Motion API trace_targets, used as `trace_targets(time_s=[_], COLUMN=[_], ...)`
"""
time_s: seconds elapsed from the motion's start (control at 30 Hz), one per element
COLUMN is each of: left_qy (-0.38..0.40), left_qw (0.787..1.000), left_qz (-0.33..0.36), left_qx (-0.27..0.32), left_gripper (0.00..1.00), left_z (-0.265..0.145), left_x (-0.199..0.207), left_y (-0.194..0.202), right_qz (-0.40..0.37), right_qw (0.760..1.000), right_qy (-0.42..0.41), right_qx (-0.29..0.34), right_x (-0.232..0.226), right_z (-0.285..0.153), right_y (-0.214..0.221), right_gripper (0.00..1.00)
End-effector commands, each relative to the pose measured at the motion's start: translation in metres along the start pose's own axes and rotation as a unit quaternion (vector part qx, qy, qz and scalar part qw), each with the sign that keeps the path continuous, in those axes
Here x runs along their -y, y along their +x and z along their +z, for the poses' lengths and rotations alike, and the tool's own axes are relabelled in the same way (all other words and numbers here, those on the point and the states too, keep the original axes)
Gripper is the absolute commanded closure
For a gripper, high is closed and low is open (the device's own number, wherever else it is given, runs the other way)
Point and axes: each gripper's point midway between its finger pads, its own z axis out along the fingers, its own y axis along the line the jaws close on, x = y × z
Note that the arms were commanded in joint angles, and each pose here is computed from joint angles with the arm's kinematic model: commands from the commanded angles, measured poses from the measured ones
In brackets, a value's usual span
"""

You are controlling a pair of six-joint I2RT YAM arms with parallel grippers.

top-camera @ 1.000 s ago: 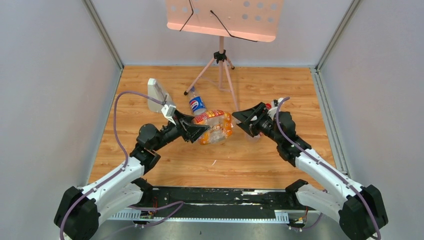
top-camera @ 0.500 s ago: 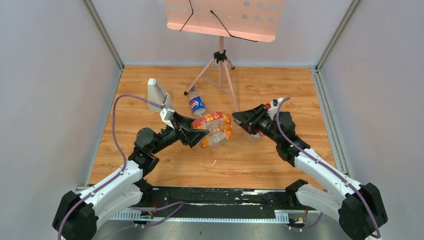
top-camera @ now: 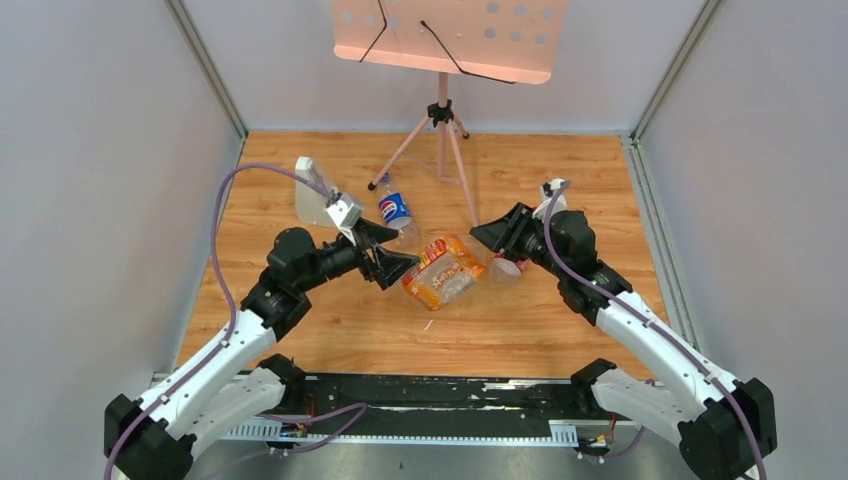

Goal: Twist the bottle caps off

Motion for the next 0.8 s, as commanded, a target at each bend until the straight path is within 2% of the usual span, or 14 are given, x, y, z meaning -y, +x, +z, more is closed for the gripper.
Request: trace_targets(time_s=[0.0, 0.17, 0.43, 0.53, 0.6, 0.63, 0.7, 0.73, 0.77], left_qy=[0.062, 0.105, 0.072, 0.070, 0.058, 0.053, 0.049, 0.048, 0.047], left_qw=[0.995, 0.985, 0.978, 0.980, 0.982, 0.983, 0.983, 0.983, 0.982], left_qz=[0.014, -0.008, 0.016, 0.015, 0.016, 0.016, 0.015, 0.016, 0.014], left_qx=[-0.082, -0.138, -0.193, -0.188, -0.179, -0.174, -0.175, -0.176, -0.182], left_gripper=[0.00, 0.00, 0.00, 0.02, 0.11, 0.21, 0.35, 0.39, 0.48], left_z=[0.012, 0.030, 0.047, 0.052, 0.055, 0.056, 0.056, 0.056, 0.055], left_x=[0.012, 0.019, 0.015, 0.016, 0.012, 0.011, 0.009, 0.009, 0.008], left_y=[0.019, 0.042, 0.072, 0.071, 0.067, 0.066, 0.068, 0.068, 0.071], right_qz=[-0.081, -0.096, -0.065, -0.058, -0.053, -0.053, -0.050, -0.048, -0.049], right_qw=[0.995, 0.991, 0.990, 0.989, 0.989, 0.988, 0.988, 0.988, 0.987], right_qy=[-0.045, -0.067, -0.088, -0.093, -0.097, -0.100, -0.103, -0.105, -0.113], right_qx=[-0.031, -0.056, -0.084, -0.095, -0.101, -0.104, -0.104, -0.106, -0.104], right_x=[-0.024, -0.035, -0.043, -0.045, -0.045, -0.046, -0.046, -0.046, -0.049], right_z=[0.001, 0.007, 0.010, 0.010, 0.009, 0.008, 0.006, 0.004, 0.003], right_y=[-0.002, 0.002, 0.011, 0.014, 0.017, 0.019, 0.019, 0.021, 0.020], right_gripper=[1.00, 1.00, 1.00, 1.00, 1.00, 1.00, 0.98, 0.96, 0.92])
